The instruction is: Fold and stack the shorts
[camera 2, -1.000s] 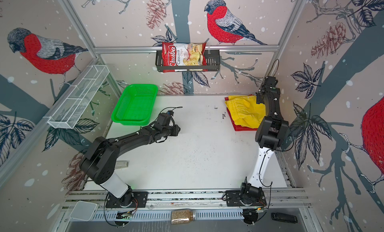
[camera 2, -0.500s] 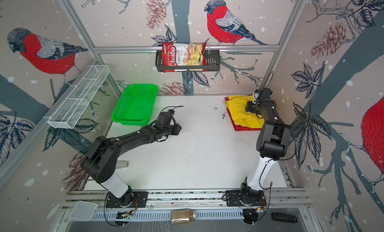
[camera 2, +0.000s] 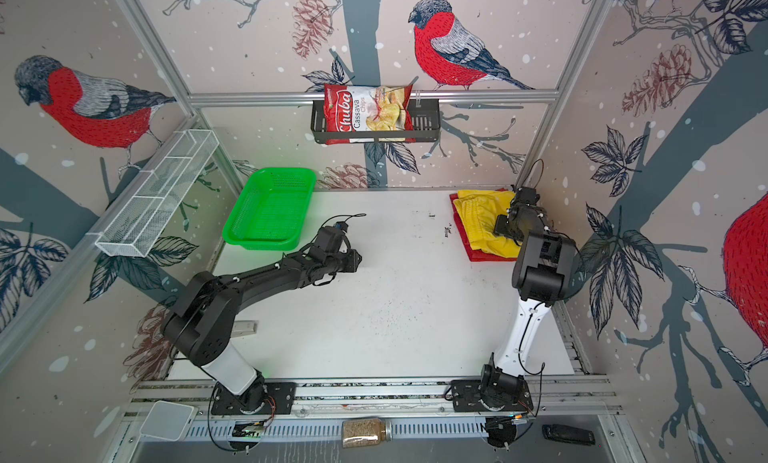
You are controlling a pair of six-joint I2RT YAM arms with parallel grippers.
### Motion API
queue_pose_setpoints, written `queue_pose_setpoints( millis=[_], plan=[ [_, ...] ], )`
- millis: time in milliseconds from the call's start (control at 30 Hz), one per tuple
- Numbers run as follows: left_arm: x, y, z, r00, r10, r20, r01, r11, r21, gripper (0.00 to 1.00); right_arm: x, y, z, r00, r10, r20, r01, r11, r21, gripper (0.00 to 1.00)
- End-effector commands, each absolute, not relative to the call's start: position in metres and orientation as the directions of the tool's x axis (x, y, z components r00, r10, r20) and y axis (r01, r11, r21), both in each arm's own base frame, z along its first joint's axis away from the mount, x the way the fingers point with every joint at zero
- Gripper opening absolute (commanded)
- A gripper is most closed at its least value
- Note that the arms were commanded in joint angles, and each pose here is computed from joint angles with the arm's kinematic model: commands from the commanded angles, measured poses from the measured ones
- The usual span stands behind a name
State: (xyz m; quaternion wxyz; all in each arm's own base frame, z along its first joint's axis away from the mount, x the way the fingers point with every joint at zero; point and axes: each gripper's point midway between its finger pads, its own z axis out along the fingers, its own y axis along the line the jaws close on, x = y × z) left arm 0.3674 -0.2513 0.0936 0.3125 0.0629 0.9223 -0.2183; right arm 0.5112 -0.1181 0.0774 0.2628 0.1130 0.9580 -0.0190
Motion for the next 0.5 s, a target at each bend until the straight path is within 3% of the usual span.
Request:
queue_pose_setpoints(
  millis=[0, 100, 200, 467],
  plan=[
    [0.372, -0.251, 0.104, -0.774, -0.027, -0.632, 0.262, 0.895, -0.36, 0.34, 0.521, -0.115, 0.144, -0.752, 0.197, -0.629, 0.229, 0.973, 0.03, 0.65],
    [0.37, -0.251, 0.103, -0.775, -0.029, -0.631, 0.261, 0.895, -0.362, 0.34, 0.527, -0.101, 0.182, -0.696, 0.181, -0.695, 0.175, 0.981, 0.08, 0.67],
    [0.37, -0.252, 0.102, -0.774, -0.034, -0.632, 0.263, 0.891, -0.37, 0.34, 0.538, -0.086, 0.187, -0.675, 0.183, -0.714, 0.122, 0.983, 0.137, 0.67],
    [0.368, -0.246, 0.103, -0.768, -0.038, -0.639, 0.254, 0.898, -0.358, 0.34, 0.559, -0.07, 0.105, -0.785, 0.227, -0.577, 0.155, 0.973, 0.172, 0.66]
  ],
)
